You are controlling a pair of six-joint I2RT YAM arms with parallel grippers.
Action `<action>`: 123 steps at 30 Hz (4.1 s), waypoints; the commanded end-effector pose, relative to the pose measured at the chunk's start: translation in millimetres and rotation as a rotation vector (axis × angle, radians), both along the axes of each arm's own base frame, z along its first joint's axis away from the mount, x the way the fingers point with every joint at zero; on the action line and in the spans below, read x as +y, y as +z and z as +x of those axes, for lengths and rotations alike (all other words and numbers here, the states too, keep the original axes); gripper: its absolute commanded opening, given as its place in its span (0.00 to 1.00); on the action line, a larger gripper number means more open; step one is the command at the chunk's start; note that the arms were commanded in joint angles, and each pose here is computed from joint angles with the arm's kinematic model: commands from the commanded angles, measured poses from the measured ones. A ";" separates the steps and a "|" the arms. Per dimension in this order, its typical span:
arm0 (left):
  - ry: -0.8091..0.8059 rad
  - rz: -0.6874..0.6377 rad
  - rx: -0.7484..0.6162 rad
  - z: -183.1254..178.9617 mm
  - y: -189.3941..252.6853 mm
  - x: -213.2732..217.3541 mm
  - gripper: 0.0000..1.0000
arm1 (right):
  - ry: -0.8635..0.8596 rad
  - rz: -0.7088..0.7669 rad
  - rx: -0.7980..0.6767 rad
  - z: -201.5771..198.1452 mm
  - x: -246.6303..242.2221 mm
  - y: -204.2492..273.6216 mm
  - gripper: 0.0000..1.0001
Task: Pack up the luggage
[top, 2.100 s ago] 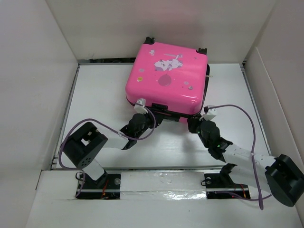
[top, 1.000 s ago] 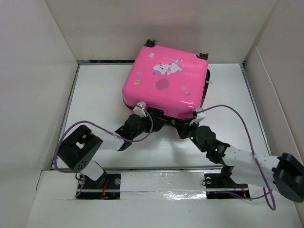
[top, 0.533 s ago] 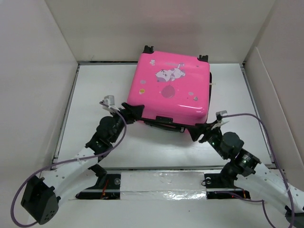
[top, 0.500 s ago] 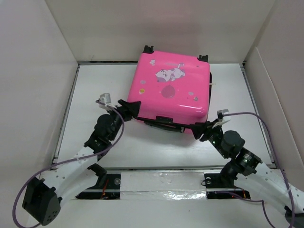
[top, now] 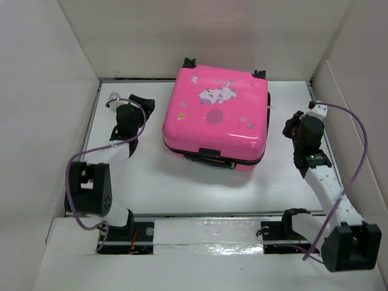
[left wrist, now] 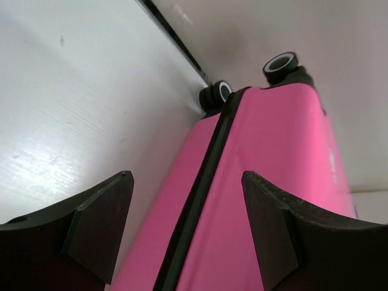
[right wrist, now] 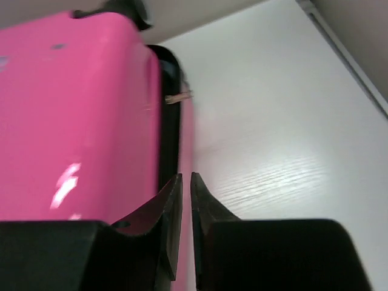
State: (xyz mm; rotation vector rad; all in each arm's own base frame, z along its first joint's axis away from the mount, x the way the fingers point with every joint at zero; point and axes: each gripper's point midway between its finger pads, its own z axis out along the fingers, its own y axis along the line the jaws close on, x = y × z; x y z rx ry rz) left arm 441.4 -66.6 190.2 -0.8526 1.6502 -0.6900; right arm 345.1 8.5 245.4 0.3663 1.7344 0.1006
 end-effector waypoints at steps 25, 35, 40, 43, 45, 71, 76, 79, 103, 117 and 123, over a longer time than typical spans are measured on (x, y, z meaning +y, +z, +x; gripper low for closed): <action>-0.401 0.118 -0.018 -92.5 -43.1 -159.2 0.69 | 0.758 0.056 0.179 123.4 169.1 -85.6 0.29; -0.458 0.129 -0.018 -166.4 -52.3 -186.6 0.70 | 0.956 0.068 0.243 142.8 210.7 -80.1 0.35; -0.397 0.132 -0.073 -151.4 -26.3 -168.2 0.72 | 0.918 0.077 0.182 151.5 204.5 -46.2 0.57; -0.346 0.139 -0.132 -147.2 0.4 -154.7 0.72 | 0.861 0.093 0.127 148.5 178.3 -17.9 0.70; -0.290 0.143 -0.155 -138.9 12.6 -137.7 0.73 | 0.813 0.103 0.053 141.7 152.6 16.5 0.80; -0.352 0.173 -0.051 -166.8 -44.1 -100.7 0.06 | 0.323 0.120 -0.083 -69.7 53.1 -93.3 0.35; -0.413 0.176 -0.028 -174.2 -58.8 -108.0 0.05 | 0.413 0.049 -0.048 -52.4 65.0 -89.6 0.36; -0.431 0.177 -0.024 -176.2 -63.1 -110.2 0.05 | 0.442 0.035 -0.028 -45.0 69.4 -89.9 0.38; -0.605 0.191 -0.048 -185.1 -75.8 -148.3 0.05 | 0.548 0.029 -0.133 -37.7 87.3 -78.7 0.04; -0.672 0.139 -0.160 -168.2 -34.2 -192.1 0.05 | 0.761 0.066 0.051 -94.3 165.8 -98.9 0.00; -0.687 0.102 -0.172 -158.7 -28.4 -206.0 0.05 | 1.004 0.123 0.199 -159.1 252.5 -124.8 0.00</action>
